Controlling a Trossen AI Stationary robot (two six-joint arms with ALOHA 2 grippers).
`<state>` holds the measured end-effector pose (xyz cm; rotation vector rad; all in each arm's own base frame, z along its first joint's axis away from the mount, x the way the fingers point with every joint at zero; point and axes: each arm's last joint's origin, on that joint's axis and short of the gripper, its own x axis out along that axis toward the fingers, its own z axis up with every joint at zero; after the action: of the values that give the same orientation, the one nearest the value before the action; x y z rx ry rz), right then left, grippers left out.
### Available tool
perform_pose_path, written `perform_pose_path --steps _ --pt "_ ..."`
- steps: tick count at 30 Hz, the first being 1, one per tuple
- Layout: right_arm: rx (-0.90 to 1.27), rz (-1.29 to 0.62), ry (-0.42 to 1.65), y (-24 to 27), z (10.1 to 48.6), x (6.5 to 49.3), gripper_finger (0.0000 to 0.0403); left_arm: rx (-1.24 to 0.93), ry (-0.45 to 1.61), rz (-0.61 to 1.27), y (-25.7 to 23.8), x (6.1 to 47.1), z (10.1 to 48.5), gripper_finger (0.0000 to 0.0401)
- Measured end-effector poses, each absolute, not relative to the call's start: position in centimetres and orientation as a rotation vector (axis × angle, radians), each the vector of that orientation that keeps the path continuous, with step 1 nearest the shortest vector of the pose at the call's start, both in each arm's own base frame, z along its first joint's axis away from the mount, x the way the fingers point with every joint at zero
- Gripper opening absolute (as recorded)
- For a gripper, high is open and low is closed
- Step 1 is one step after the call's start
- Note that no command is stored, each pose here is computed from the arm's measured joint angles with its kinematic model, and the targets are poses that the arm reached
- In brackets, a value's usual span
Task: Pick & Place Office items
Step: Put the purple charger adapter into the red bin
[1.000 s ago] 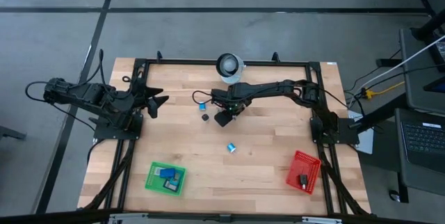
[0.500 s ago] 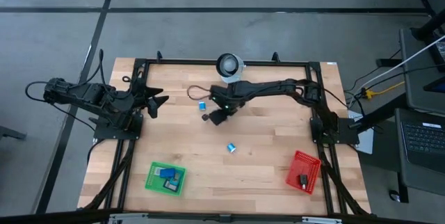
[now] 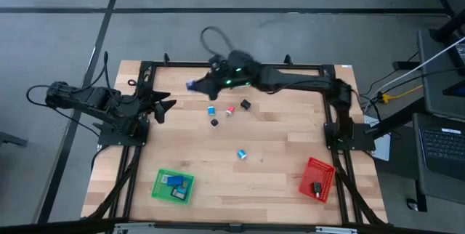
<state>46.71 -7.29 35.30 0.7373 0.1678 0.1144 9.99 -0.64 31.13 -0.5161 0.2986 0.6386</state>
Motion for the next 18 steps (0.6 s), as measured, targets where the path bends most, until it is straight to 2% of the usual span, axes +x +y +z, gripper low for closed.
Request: perform_pose_path --steps 6,10,14,18 --pt "0.552 0.16 -0.05 -5.1 44.0 41.1 0.0129 -0.514 0.301 0.639 -0.6 10.0 31.1 0.0239" --pt "0.49 0.178 -0.108 -3.5 48.3 36.4 0.0129 -0.513 0.303 0.64 -0.6 10.0 31.1 0.0239" --pt "0.446 0.059 -0.032 -1.0 50.2 31.9 0.0129 -0.512 0.304 0.641 -0.6 10.0 31.1 0.0239" --pt "0.465 -0.136 0.175 1.2 49.7 27.5 0.0129 -0.513 0.305 0.641 -0.6 10.0 31.1 0.0239"
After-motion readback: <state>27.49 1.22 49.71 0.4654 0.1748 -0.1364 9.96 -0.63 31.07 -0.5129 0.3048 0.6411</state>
